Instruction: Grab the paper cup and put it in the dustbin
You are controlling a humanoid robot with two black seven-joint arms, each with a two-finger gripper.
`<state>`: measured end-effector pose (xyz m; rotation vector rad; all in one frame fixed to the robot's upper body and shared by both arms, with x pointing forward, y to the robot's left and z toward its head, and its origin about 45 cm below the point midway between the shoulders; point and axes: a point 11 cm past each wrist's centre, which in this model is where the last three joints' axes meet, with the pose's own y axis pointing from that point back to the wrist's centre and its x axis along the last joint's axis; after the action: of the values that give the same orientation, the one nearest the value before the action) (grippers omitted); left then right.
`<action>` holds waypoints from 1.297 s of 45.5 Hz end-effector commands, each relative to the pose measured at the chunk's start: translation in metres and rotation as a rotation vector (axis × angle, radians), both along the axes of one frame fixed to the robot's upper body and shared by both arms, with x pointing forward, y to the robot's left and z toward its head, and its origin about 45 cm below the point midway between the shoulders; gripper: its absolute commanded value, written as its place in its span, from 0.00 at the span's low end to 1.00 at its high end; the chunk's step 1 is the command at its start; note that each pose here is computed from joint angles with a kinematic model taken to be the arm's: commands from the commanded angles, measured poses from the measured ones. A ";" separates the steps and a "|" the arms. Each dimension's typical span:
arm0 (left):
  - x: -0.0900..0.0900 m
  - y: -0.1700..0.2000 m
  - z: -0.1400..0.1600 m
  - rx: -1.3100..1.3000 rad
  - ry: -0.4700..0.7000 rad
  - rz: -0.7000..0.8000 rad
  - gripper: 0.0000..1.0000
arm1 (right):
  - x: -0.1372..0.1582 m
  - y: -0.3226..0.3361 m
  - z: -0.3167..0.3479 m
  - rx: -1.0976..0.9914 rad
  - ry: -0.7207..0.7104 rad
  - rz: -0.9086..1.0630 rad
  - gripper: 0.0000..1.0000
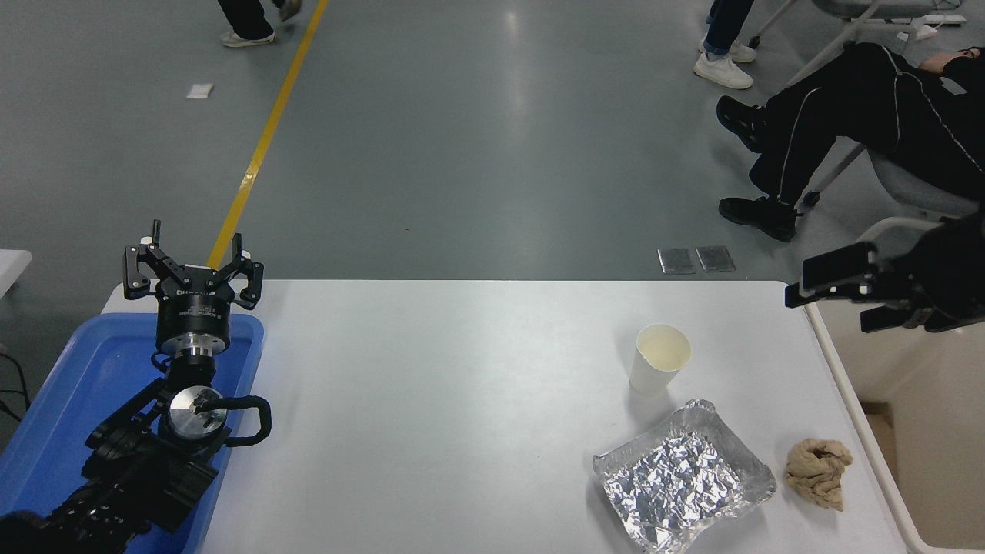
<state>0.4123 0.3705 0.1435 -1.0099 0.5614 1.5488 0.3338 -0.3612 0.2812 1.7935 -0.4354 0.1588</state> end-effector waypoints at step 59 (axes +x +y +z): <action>0.000 0.000 0.000 0.000 -0.001 0.000 0.99 | 0.040 0.056 -0.204 -0.002 -0.104 -0.068 0.45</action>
<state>0.4125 0.3704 0.1438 -1.0101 0.5610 1.5481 0.3733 -0.3098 0.0902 1.7946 -0.5860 0.1957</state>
